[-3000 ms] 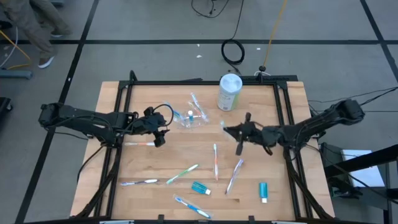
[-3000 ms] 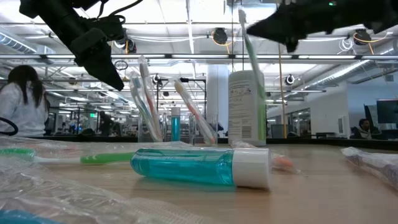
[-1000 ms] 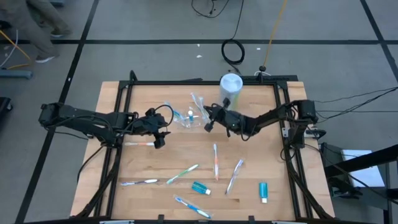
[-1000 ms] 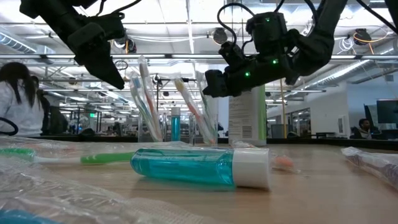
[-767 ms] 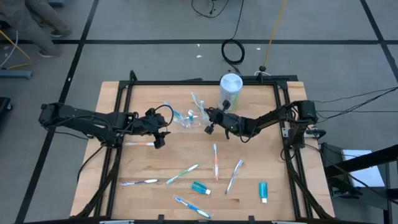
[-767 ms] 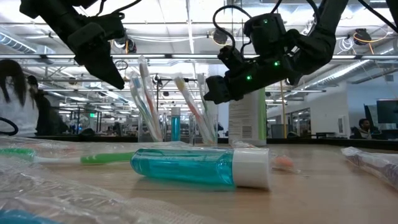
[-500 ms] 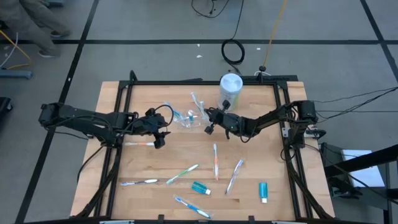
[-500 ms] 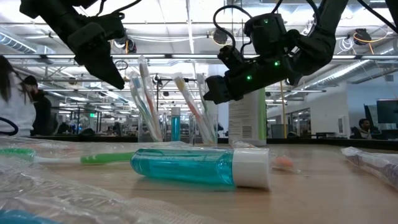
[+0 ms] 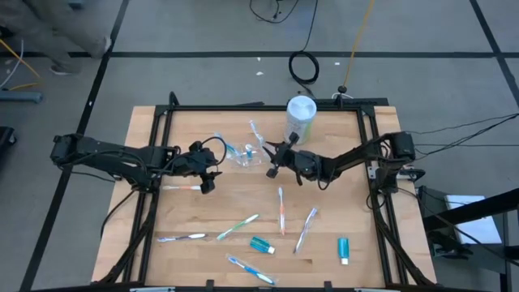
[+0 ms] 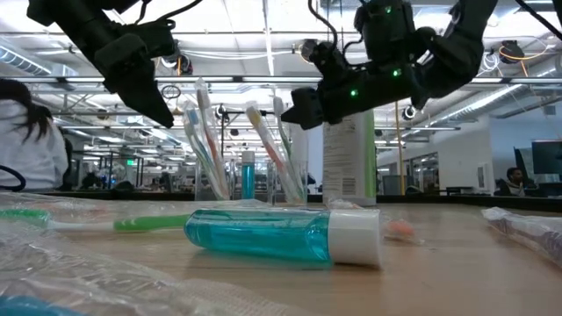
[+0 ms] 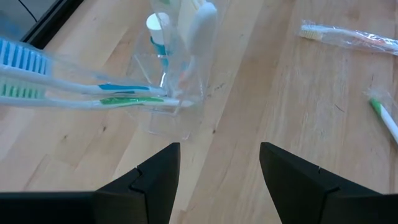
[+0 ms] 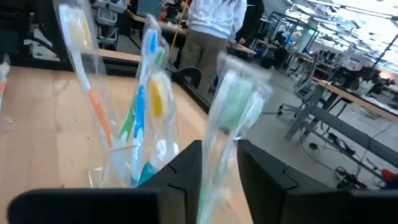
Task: Pick & Place toothbrushing station
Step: Put the blue mouthwash into the transparent organizer
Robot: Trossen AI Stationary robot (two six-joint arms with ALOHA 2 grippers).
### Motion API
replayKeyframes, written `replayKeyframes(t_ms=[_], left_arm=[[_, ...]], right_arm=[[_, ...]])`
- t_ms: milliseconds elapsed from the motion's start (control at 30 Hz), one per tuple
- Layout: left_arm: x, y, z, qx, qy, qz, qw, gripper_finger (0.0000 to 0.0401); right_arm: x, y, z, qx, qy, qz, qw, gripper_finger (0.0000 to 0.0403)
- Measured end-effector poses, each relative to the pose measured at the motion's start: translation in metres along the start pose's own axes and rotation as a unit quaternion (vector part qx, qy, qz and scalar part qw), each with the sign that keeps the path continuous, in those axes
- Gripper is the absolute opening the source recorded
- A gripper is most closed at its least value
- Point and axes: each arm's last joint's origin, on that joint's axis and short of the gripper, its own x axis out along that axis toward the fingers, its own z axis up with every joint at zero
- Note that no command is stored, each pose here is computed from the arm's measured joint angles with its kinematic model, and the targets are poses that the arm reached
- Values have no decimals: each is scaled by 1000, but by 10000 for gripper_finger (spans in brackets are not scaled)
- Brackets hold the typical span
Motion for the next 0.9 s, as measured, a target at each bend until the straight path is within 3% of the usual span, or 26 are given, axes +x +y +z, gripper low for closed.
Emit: replayKeyframes(t_ms=[133, 333, 500, 800, 900], left_arm=[[0, 0, 0, -1, 0, 0, 1000, 227], [0, 0, 0, -1, -1, -3, 1000, 227], [0, -1, 2, -3, -7, -16, 1000, 227], [-3, -14, -1, 19, 3, -80, 997, 227], [-6, -22, -3, 31, 5, -109, 994, 227]], right_arm=[[-12, 2, 10, -7, 28, -3, 1000, 119], [-42, 7, 25, 50, 90, 43, 994, 138], [-68, 13, 26, 64, 154, 75, 983, 138], [-87, 33, 27, 108, 198, 264, 938, 135], [-91, 38, 27, 110, 202, 302, 925, 135]])
